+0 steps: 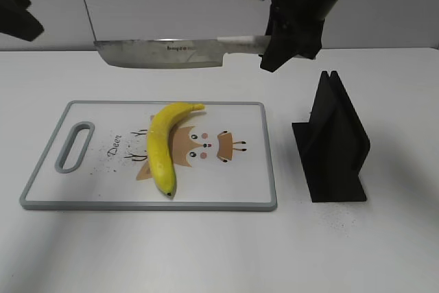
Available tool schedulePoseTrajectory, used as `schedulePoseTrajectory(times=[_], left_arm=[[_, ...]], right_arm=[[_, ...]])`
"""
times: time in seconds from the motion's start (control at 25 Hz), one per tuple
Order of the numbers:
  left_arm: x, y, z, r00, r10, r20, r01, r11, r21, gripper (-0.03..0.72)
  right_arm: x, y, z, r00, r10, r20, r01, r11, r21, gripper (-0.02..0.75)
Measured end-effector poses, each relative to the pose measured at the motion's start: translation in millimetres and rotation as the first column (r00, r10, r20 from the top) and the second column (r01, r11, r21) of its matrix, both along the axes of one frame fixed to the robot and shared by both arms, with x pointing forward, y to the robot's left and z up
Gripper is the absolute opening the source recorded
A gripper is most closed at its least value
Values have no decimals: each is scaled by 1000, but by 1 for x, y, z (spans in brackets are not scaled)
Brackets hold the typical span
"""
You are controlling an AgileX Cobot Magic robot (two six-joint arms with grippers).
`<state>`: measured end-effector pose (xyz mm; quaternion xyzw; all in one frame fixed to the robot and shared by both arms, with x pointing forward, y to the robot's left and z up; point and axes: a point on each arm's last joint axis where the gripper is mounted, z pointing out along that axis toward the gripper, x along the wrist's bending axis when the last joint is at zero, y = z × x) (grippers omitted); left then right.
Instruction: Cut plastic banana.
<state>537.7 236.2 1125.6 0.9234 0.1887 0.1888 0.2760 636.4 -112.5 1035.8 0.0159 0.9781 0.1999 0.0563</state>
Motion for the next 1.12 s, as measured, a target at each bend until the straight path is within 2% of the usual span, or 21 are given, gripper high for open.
schedulePoseTrajectory(times=[0.2, 0.44, 0.8, 1.0, 1.12], left_arm=[[31, -27, -23, 980, -198, -33, 199, 978, 64, 544], [40, -58, -45, 949, -312, -54, 315, 945, 87, 543], [54, -66, -78, 937, -324, -132, 337, 937, 94, 516], [59, -66, -84, 942, -312, -123, 324, 941, 100, 433], [60, -66, -85, 944, -309, -119, 321, 941, 104, 344]], right_arm=[[4, 4, -13, 999, 35, -11, -35, 999, -8, 183], [4, 20, -29, 995, 95, -21, -95, 995, -10, 183], [9, 26, -34, 996, 92, 6, -92, 996, 17, 183], [10, 26, -33, 996, 93, 14, -93, 995, 18, 182], [10, 28, -32, 996, 88, 12, -88, 995, 38, 182]])
